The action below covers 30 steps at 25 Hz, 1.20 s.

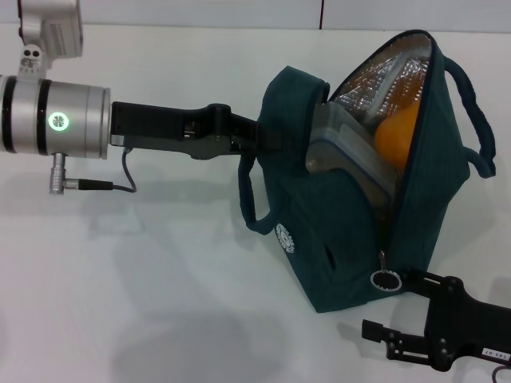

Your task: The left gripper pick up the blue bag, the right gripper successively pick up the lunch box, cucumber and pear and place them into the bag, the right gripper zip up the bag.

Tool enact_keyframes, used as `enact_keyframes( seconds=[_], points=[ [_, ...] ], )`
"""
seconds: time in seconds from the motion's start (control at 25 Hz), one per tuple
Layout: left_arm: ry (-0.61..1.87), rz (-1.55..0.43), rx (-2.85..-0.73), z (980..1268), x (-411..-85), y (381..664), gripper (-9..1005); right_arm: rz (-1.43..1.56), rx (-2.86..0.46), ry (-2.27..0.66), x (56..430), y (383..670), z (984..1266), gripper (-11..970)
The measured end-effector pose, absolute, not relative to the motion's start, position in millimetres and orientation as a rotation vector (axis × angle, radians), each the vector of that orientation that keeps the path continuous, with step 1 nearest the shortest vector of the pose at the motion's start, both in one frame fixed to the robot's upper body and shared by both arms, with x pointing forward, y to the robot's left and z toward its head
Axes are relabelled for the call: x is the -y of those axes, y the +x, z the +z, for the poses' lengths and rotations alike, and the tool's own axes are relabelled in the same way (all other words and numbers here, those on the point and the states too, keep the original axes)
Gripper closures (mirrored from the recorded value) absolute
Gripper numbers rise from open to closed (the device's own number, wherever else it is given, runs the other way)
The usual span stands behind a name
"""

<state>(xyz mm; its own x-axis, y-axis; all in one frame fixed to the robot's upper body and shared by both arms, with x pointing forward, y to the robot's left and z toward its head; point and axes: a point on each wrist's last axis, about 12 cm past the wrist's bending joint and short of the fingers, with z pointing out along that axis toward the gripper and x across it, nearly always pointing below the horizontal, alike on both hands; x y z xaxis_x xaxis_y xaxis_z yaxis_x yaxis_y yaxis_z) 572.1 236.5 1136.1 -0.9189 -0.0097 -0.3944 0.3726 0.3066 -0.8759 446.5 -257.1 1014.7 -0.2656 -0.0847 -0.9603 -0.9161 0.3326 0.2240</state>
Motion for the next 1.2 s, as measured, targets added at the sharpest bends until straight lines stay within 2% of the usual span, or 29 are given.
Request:
enact_keyframes(
  seconds=[0.56, 0.96, 1.2],
  points=[
    [0.332, -1.640, -2.251, 1136.3, -237.2, 572.2, 952, 1.055, -1.632, -0.891, 259.7, 446.4, 1014.1, 365],
    [0.335, -1.640, -2.251, 1136.1, -236.8, 572.1, 953, 1.020, -1.658, -0.858, 261.4, 450.4, 1011.8, 603],
    [0.337, -1.640, -2.250, 1136.0, -236.5, 572.0, 953, 1.017, -1.661, -0.863, 260.3, 451.5, 1011.4, 830]
  ],
)
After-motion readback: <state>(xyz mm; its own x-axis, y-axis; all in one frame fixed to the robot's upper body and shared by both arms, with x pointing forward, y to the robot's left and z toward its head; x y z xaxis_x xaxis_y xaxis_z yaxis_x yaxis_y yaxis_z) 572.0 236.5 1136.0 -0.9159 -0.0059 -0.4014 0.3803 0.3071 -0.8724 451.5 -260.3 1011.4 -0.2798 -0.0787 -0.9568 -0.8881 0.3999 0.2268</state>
